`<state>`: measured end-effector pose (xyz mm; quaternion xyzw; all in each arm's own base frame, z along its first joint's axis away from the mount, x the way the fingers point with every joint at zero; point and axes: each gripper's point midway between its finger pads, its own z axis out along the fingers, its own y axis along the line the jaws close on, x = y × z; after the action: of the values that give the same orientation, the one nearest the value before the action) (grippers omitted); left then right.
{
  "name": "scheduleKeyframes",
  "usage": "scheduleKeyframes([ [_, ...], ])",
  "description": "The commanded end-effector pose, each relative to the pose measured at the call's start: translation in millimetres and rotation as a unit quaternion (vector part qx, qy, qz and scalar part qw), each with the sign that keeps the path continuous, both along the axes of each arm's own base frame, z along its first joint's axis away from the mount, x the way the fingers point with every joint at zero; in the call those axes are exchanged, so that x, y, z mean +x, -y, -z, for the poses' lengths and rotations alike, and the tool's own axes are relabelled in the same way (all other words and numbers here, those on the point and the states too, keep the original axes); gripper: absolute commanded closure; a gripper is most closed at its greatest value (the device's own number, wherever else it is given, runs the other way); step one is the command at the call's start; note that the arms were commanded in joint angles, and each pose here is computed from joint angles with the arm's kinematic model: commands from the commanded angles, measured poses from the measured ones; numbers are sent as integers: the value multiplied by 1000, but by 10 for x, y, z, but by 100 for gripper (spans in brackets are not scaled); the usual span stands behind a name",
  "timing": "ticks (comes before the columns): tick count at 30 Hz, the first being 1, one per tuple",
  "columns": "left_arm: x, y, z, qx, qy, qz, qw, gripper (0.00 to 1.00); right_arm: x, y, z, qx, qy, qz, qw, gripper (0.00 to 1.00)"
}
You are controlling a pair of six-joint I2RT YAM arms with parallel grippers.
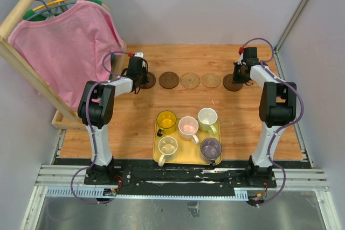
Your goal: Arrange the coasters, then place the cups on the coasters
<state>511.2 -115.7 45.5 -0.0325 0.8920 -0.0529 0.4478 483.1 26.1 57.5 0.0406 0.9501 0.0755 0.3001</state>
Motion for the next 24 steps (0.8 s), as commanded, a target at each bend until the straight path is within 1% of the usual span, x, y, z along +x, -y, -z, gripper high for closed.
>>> scheduleKeyframes([
  [1,45,-67,55,3,-16,-14,1000,99,16,156,131,-6,-16,20,1000,99],
  [11,85,-49,151,3,-35,-16,999,99,8,133,259,1,-29,15,999,99],
  [19,157,56,196,-12,-45,0,999,99,26,93,292,12,-32,10,999,99],
  [24,127,124,241,-25,-56,13,998,99,18,54,305,21,-34,5,999,99],
])
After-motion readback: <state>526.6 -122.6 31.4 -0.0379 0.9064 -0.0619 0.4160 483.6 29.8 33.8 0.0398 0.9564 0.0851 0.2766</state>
